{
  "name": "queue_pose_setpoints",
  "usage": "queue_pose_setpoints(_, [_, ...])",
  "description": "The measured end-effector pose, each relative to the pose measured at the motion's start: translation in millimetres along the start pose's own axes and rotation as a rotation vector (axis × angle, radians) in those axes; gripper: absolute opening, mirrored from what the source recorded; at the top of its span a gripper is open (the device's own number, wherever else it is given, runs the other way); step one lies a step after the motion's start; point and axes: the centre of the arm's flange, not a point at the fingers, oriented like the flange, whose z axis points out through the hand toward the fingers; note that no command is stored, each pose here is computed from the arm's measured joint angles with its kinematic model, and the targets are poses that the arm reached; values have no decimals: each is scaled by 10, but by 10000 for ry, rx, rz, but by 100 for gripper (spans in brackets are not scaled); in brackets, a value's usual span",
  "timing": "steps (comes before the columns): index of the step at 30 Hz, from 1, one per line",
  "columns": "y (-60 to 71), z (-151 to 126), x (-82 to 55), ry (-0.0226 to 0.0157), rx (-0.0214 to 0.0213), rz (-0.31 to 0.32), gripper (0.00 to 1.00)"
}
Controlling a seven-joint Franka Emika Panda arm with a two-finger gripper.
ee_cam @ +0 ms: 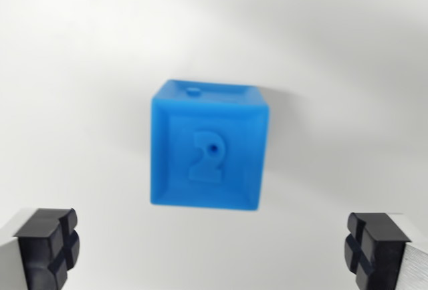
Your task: Stack cube
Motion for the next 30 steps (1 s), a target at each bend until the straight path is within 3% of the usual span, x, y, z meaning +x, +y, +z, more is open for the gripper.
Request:
queue_pose_setpoints(6, [-51,210,-23,-3,25,-159,100])
queue_pose_setpoints(13, [-31,530,-14,-27,1,-161,100])
queue_pose_setpoints(30, [-35,921,-13,-9,5,-175,100])
